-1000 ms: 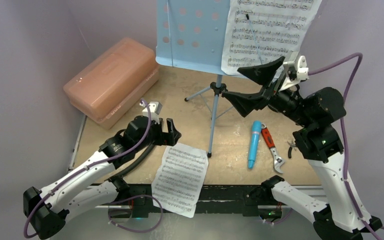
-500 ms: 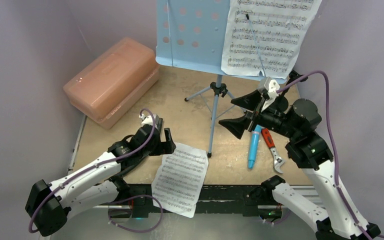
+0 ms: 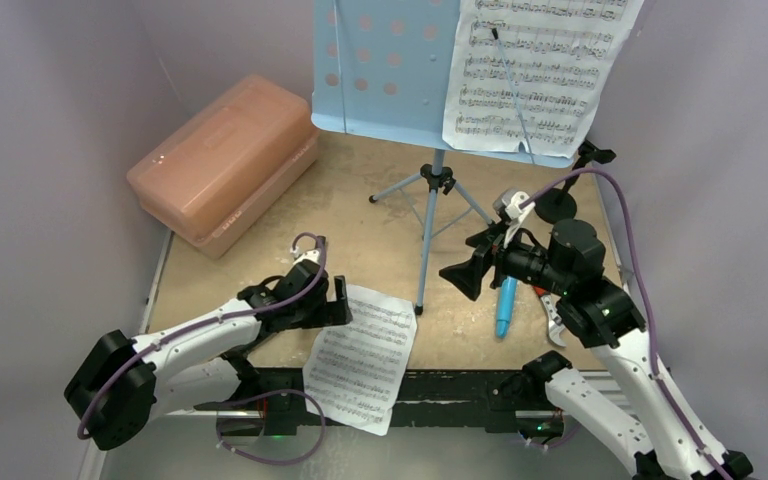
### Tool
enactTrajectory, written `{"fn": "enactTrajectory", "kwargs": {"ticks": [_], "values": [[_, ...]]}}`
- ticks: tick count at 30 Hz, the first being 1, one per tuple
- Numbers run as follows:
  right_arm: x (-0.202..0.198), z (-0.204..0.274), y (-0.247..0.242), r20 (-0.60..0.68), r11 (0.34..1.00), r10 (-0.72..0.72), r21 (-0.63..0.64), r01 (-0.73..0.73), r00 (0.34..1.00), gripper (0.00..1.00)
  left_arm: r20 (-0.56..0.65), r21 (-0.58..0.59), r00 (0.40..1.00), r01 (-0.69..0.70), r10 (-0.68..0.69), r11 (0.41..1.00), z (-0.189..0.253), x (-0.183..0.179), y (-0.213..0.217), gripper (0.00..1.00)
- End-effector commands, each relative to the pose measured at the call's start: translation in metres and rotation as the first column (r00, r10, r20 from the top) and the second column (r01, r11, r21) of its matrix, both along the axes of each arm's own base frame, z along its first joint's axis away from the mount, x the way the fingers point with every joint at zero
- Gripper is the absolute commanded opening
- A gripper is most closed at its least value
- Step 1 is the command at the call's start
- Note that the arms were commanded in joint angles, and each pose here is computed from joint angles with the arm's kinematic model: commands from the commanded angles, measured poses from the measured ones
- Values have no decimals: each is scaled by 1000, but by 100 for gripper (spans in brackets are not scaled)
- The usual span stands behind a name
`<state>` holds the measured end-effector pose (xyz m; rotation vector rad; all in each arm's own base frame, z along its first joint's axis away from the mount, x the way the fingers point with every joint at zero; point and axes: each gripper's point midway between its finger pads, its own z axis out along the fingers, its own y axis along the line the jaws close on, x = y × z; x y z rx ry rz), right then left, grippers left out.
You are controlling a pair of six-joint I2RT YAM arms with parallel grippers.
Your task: Set up the instrument practice props
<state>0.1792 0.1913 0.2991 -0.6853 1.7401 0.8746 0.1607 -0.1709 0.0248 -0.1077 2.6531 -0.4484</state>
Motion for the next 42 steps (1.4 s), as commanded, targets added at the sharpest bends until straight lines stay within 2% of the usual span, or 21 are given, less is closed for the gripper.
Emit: {"fn": "enactTrajectory", "kwargs": {"ticks": [1, 12, 25, 35, 38, 42], "values": [[2, -9, 0, -27, 1000, -16, 2, 16, 999, 98, -27, -68, 1000, 10, -12, 998, -8, -3, -13, 100], [8, -27, 4, -70, 1000, -16, -9, 15, 997, 98, -49, -166, 994, 91, -101, 982, -18, -8, -36, 97], [14, -23, 4, -55, 999, -32, 0, 32, 998, 98, 33, -259, 978, 210, -208, 943, 7, 0, -62, 89], [14, -14, 8, -23, 1000, -11, 21, 12, 1000, 98, 42, -233, 967, 255, -252, 938, -4, 4, -65, 73], [15, -12, 6, -11, 999, -28, 26, 29, 1000, 98, 87, -238, 958, 285, -272, 928, 0, 14, -73, 69], [18, -13, 2, -4, 998, -58, 24, 59, 998, 98, 100, -225, 948, 319, -304, 921, 1, 20, -79, 58]]}}
